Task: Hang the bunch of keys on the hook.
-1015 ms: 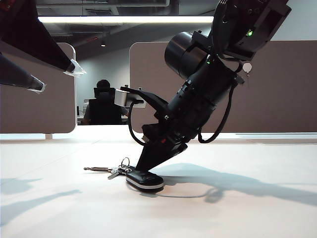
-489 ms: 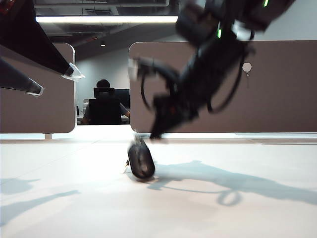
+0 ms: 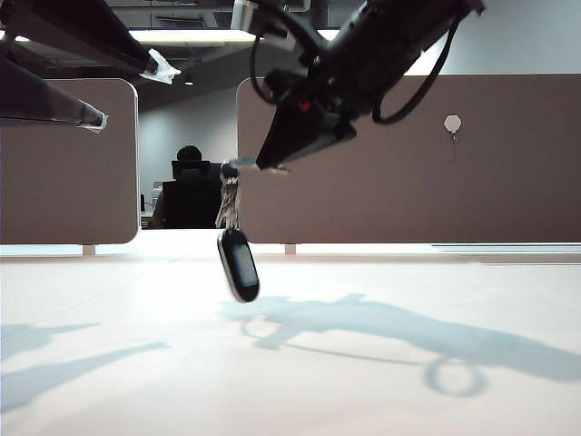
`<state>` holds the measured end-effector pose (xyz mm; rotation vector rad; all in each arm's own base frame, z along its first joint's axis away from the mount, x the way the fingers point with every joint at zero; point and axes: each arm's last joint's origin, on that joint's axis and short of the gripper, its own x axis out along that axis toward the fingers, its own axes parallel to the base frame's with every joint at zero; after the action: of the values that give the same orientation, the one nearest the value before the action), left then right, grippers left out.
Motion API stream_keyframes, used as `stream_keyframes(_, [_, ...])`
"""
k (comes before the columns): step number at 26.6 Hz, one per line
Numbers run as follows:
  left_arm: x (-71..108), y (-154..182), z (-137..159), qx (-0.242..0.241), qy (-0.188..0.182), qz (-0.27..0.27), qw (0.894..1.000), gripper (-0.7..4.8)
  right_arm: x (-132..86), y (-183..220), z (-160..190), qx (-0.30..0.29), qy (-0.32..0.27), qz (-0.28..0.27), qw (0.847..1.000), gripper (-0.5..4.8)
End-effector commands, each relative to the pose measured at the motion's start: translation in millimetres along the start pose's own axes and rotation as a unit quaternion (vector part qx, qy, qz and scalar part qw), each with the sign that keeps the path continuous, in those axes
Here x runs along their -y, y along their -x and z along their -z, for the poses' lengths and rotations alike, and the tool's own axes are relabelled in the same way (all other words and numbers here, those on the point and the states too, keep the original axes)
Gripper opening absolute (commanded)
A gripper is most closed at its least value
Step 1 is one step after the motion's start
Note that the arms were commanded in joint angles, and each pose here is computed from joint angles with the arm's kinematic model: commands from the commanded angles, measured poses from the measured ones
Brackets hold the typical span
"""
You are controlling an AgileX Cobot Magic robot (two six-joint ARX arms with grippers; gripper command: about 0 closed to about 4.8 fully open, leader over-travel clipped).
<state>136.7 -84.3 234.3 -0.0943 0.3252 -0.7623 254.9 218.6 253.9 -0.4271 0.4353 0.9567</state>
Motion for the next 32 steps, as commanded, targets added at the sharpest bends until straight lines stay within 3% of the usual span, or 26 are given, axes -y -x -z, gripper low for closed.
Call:
stream_keyframes(1, [-0.4,-3,-1,-0.002,0.004,0.003,1.0,4.79,-4,10,-10,0.03,0.006,-0.01,1.0,-0.06])
stream_keyframes(14, [-4.7,-16,1,-0.01,-0.026,-0.001,1.0,4.79,-41,31,-34,0.075,0.029,-0.052,0.995,-0.06])
stream_keyframes(20, [-5.0,-16,0,-0.006,-0.079,-0.007,0.997,4.79,-56,33,-39,0.083,0.03,-0.078,0.993,-0.06])
stream_keyframes(27, [-5.3,-16,2,-0.015,-0.075,-0.006,0.997,4.79,-64,34,-41,0.088,0.036,-0.091,0.991,-0.06])
stream_keyframes(28, [-5.3,-16,2,-0.016,-0.074,-0.006,0.997,4.53,-64,35,-41,0.09,0.036,-0.09,0.991,-0.06])
stream_keyframes(30, [-5.2,-16,2,-0.016,-0.075,-0.003,0.997,3.08,-65,37,-42,0.093,0.038,-0.092,0.991,-0.06])
stream_keyframes(32, [-4.8,-16,2,-0.016,-0.074,0.004,0.997,2.06,-66,39,-44,0.097,0.039,-0.092,0.99,-0.06])
